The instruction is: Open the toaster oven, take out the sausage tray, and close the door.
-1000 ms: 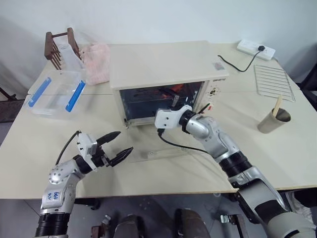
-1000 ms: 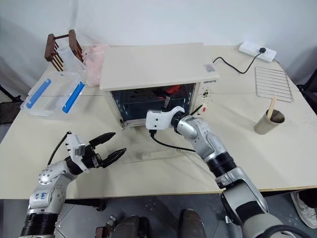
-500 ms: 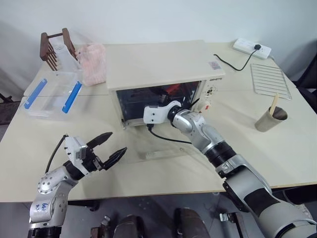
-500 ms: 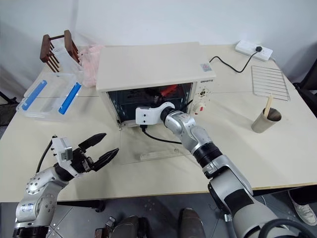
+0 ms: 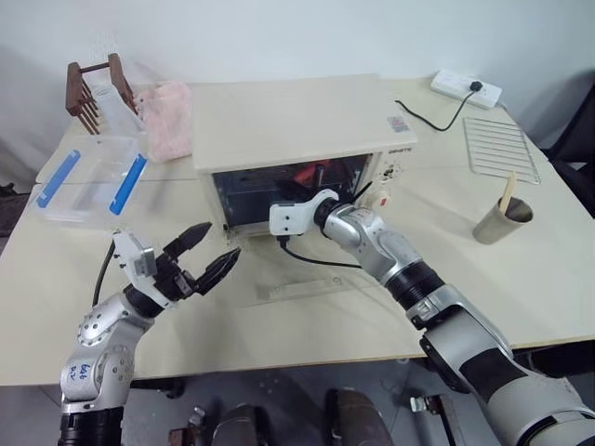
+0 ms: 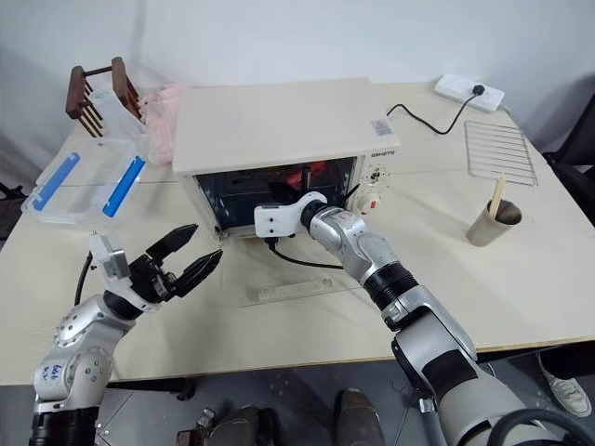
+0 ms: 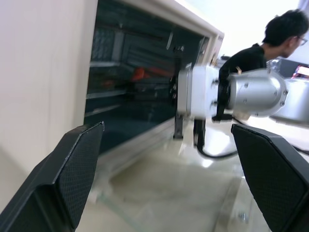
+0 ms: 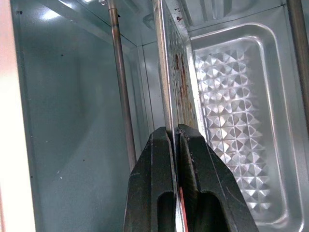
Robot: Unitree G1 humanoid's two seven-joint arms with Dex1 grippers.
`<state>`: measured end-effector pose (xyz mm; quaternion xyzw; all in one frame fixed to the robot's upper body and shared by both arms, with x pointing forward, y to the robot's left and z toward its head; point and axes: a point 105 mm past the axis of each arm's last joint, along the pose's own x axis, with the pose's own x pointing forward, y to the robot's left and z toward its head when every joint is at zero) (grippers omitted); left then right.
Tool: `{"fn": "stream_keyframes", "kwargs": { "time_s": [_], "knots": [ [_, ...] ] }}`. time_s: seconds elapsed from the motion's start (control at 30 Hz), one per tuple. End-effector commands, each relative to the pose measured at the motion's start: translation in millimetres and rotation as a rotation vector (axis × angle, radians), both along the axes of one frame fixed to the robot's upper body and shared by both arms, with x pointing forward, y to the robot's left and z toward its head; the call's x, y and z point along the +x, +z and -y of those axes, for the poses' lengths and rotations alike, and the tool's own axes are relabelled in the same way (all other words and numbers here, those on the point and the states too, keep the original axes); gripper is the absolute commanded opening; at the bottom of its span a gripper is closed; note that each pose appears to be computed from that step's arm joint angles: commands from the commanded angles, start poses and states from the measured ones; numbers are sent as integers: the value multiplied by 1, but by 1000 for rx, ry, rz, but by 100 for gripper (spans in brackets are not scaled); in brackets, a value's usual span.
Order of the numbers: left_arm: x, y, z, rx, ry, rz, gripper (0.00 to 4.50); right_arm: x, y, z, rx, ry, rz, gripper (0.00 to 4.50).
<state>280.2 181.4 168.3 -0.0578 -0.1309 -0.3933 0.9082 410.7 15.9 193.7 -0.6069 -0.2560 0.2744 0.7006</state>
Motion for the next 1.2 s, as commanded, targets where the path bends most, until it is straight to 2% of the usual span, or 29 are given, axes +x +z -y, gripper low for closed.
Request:
{"fn": "stream_keyframes", "kwargs": {
  "time_s": [0.03, 0.3, 0.57, 0.73, 0.87, 1.07, 1.2],
  "knots": [
    [-3, 8, -1, 32, -4, 41, 450, -13, 40, -11, 116, 71, 91, 2],
    [10, 14, 0, 54, 31, 113, 450, -22, 56, -12, 110, 122, 133, 2],
    [8, 11, 21, 69, -128, 106, 450, -22, 53, -11, 103, 122, 110, 2],
    [20, 21, 12, 56, -59, 155, 450, -19, 50, -8, 98, 109, 99, 2],
    [39, 42, -5, 22, 65, 248, 450, -22, 42, -8, 69, 132, 80, 2],
    [54, 60, -3, 7, 58, 297, 450, -27, 40, -9, 44, 170, 76, 2],
    [58, 63, 4, 5, 24, 304, 450, -33, 42, -9, 45, 204, 70, 2]
  ]
}}
